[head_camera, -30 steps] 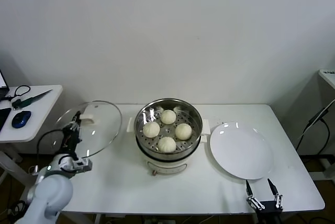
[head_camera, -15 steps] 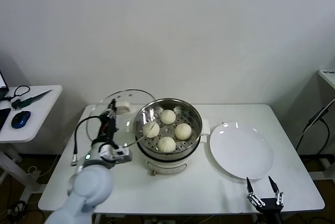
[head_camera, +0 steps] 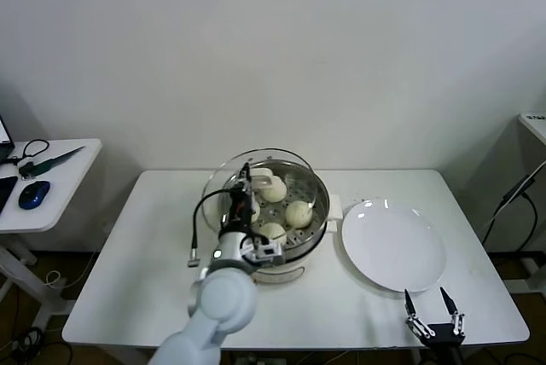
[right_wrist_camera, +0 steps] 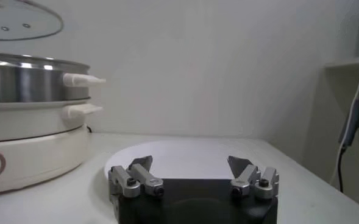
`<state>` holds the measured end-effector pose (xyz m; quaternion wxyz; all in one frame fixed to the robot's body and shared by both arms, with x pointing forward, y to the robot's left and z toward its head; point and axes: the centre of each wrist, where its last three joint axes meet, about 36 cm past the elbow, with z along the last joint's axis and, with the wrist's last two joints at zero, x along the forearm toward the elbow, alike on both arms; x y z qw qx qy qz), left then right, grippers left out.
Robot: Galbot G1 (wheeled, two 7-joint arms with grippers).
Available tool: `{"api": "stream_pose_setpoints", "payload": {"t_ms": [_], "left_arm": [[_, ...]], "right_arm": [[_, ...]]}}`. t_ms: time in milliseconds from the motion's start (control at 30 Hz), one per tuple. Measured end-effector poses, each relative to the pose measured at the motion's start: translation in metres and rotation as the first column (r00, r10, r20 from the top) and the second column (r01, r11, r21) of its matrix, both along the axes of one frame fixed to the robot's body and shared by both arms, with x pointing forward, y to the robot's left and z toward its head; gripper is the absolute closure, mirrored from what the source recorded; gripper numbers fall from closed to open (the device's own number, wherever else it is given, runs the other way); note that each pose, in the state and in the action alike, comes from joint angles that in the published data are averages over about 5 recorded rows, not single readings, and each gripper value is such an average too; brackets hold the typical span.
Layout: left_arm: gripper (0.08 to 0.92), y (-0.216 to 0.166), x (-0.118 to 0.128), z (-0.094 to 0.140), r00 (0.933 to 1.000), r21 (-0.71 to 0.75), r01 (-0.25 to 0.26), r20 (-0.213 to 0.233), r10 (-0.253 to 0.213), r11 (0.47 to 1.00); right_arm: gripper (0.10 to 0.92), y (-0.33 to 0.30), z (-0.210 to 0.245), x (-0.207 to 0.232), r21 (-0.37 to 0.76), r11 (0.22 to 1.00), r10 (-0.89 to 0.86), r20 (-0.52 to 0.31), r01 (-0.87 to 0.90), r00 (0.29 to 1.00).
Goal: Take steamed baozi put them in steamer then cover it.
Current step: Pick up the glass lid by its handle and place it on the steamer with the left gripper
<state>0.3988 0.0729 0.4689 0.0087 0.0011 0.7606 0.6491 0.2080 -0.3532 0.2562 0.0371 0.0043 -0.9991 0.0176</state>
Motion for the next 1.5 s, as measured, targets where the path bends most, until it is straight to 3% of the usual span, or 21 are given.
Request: {"api": "stream_pose_setpoints", "payload": {"t_ms": [467,667,1500], "left_arm": [[0.848,-0.039,0.014,-0.026,0.9994,0.073,-0.01,-0.031,0.012,0.997],[0.848,-0.041,0.018,-0.037,0.9987,0.105,-0.017,-0.046,0.022,0.994],[0.836,-0.037,0.022,-0.057,0.9983,0.138,-0.041,-0.036,0.046,0.99]], "right_arm": [[0.2,-0.003,-0.002,0.0,0.005,1.0,-0.012,0.011,0.012,1.0],[0.2,-0.001,-0.002,0.0,0.006,1.0,-0.014,0.015,0.014,1.0],[0.2,0.004,0.0,0.0,0.008,1.0,-0.012,0.028,0.012,1.0]]}}
